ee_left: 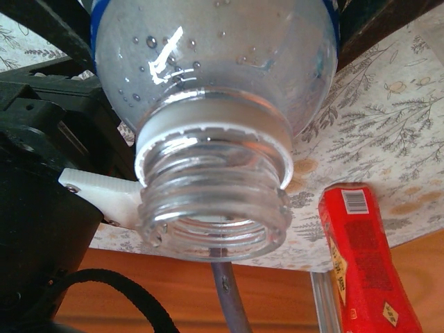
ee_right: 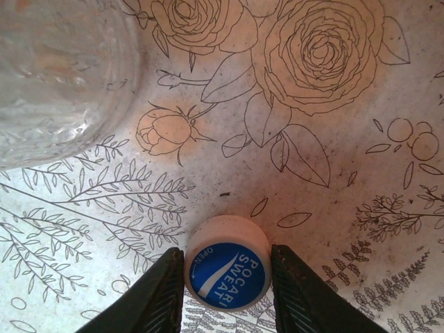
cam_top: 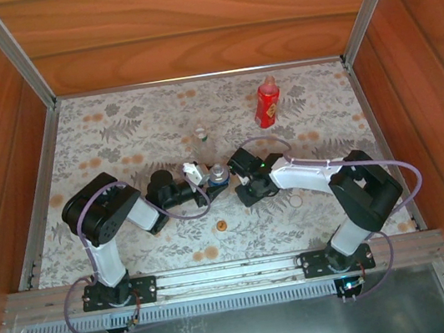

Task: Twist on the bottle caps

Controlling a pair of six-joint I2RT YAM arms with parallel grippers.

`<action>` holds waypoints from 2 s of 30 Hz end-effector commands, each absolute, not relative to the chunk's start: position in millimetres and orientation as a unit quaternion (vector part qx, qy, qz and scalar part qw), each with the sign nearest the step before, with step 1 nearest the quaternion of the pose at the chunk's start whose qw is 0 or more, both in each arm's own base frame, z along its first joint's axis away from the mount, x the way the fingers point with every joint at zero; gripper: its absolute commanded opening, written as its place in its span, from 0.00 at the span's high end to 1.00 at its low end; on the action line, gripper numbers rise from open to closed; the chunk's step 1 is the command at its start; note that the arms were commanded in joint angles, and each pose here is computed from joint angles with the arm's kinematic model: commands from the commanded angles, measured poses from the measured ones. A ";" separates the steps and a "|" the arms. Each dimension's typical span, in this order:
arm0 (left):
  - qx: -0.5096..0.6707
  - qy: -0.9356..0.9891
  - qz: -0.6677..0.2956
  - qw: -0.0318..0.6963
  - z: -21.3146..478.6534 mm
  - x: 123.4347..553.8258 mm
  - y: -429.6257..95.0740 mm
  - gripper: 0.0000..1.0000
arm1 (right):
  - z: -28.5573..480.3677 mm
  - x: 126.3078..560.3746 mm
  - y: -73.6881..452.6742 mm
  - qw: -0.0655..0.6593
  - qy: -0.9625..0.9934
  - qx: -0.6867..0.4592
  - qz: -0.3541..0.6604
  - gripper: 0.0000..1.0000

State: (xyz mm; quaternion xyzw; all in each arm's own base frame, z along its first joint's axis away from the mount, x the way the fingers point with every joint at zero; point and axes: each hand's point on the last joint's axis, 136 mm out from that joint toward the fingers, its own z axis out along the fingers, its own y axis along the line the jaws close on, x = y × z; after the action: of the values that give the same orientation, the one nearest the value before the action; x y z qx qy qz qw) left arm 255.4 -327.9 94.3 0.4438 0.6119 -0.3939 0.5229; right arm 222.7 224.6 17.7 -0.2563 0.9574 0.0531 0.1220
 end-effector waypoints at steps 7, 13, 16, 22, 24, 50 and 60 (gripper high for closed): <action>0.437 0.671 -0.398 0.447 49.9 240.1 -317.8 0.39 | 28.0 224.0 226.1 0.123 0.958 -0.253 0.061 0.66; 0.435 0.672 -0.401 0.445 50.3 240.2 -318.2 0.38 | 52.2 220.5 220.2 0.135 0.955 -0.257 0.062 0.66; 0.435 0.671 -0.403 0.445 50.7 240.5 -319.7 0.38 | 68.4 218.6 218.4 0.138 0.952 -0.267 0.062 0.66; 0.435 0.672 -0.403 0.442 48.5 240.8 -319.7 0.38 | 107.6 219.8 224.7 0.157 0.942 -0.286 0.080 0.66; 0.437 0.673 -0.402 0.442 46.7 240.8 -319.7 0.38 | 118.5 220.6 228.5 0.158 0.939 -0.293 0.084 0.66; 0.440 0.672 -0.418 0.425 41.5 236.4 -323.3 0.44 | 182.4 239.4 299.3 0.192 0.902 -0.364 0.132 0.66; 0.443 0.673 -0.419 0.418 37.0 234.4 -323.4 0.44 | 173.9 244.6 304.8 0.182 0.904 -0.367 0.125 0.66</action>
State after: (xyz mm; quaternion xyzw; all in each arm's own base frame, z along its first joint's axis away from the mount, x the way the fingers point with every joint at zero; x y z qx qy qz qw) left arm 254.6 -331.7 93.3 0.4485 0.6021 -0.4041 0.5224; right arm 247.4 300.9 174.5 -0.3545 0.9065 0.1265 0.1914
